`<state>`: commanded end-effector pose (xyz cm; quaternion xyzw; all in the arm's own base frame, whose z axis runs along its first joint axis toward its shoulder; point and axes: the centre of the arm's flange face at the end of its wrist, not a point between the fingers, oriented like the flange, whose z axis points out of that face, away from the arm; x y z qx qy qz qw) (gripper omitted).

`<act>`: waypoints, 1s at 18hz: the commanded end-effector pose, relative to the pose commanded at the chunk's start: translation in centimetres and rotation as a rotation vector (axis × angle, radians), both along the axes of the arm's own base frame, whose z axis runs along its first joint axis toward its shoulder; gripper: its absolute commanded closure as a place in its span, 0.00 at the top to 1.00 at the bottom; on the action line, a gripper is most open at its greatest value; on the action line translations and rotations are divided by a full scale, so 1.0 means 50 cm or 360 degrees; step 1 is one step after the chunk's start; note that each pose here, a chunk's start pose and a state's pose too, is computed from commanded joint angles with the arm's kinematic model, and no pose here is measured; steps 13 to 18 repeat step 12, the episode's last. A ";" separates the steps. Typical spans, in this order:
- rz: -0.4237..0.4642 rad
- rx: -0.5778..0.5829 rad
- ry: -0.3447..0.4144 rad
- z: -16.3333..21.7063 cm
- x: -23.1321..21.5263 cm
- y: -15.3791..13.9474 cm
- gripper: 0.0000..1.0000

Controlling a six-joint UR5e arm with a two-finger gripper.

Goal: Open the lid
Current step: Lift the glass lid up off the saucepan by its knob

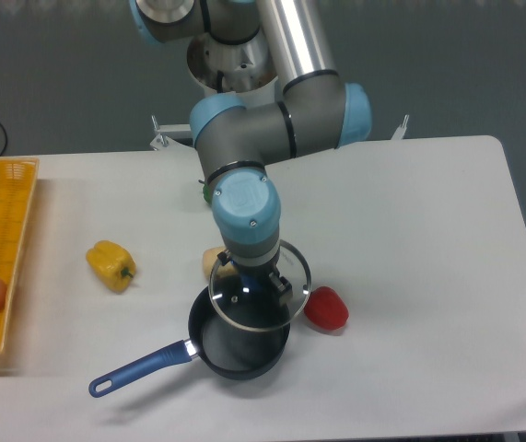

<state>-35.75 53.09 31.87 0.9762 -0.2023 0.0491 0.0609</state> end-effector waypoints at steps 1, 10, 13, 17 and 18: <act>0.0000 0.0007 0.0003 0.006 0.000 -0.003 0.63; -0.0037 -0.0029 -0.0077 0.013 -0.021 -0.043 0.63; -0.0033 -0.0036 -0.0084 0.019 -0.024 -0.053 0.63; -0.0033 -0.0036 -0.0084 0.019 -0.024 -0.053 0.63; -0.0033 -0.0036 -0.0084 0.019 -0.024 -0.053 0.63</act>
